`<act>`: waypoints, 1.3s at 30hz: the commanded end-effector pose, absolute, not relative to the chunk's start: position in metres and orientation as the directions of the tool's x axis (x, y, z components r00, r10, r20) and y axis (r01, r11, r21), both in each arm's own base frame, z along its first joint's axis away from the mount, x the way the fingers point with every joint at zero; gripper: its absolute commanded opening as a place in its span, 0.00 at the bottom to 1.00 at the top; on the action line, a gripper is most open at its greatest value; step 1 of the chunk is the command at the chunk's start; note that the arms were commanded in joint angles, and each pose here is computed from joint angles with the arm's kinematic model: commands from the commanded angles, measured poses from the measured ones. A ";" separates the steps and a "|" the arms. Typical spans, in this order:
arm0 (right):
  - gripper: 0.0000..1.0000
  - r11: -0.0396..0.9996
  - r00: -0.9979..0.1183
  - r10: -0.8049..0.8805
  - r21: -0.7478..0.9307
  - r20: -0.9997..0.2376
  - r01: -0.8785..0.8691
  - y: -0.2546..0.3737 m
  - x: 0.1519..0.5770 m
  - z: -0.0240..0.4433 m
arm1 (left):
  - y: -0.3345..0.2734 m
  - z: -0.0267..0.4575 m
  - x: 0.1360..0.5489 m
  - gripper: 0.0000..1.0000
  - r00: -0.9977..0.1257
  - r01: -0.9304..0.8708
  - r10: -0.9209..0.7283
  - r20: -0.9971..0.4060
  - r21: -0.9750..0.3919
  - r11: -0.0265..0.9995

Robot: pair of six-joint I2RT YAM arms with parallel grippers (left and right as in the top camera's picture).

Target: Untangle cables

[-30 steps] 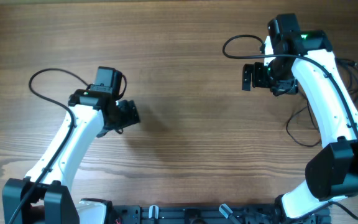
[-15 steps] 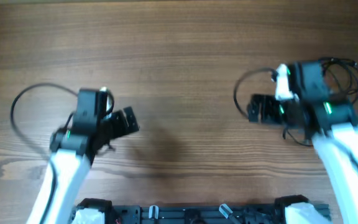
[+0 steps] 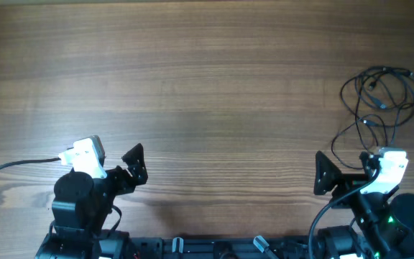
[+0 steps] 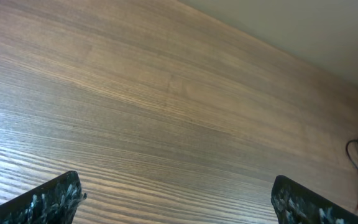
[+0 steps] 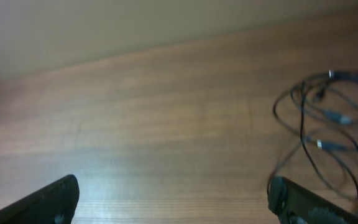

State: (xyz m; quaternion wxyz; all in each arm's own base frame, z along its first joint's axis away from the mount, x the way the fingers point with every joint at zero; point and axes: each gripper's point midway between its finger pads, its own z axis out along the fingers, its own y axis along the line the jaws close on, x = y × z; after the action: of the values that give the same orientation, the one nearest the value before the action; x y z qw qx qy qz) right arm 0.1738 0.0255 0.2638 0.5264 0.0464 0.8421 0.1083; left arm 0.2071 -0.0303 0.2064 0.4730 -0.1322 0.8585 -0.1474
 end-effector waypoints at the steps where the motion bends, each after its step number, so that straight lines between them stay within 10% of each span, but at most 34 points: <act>1: 1.00 0.974 -0.484 0.200 0.227 -0.852 0.002 0.021 0.167 0.248 | -0.027 0.198 0.206 1.00 -0.526 -0.112 -0.371 -0.765 -0.371 0.922; 27: 1.00 0.979 -0.523 0.195 0.197 -0.830 0.052 0.012 0.158 0.234 | -0.025 0.175 0.189 1.00 -0.612 -0.153 -0.360 -0.705 -0.341 0.928; 39: 1.00 0.994 -0.191 0.079 0.092 -0.978 -0.060 0.017 0.195 0.297 | -0.025 0.175 0.189 1.00 -0.612 -0.153 -0.360 -0.705 -0.341 0.928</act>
State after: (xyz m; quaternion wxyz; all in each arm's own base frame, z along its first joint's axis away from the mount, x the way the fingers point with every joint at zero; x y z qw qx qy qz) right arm 0.1932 0.0190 0.3025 0.6197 0.0163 0.7814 0.0710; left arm 0.1894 -0.0278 0.1781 0.4162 -0.1375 0.8893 -0.1305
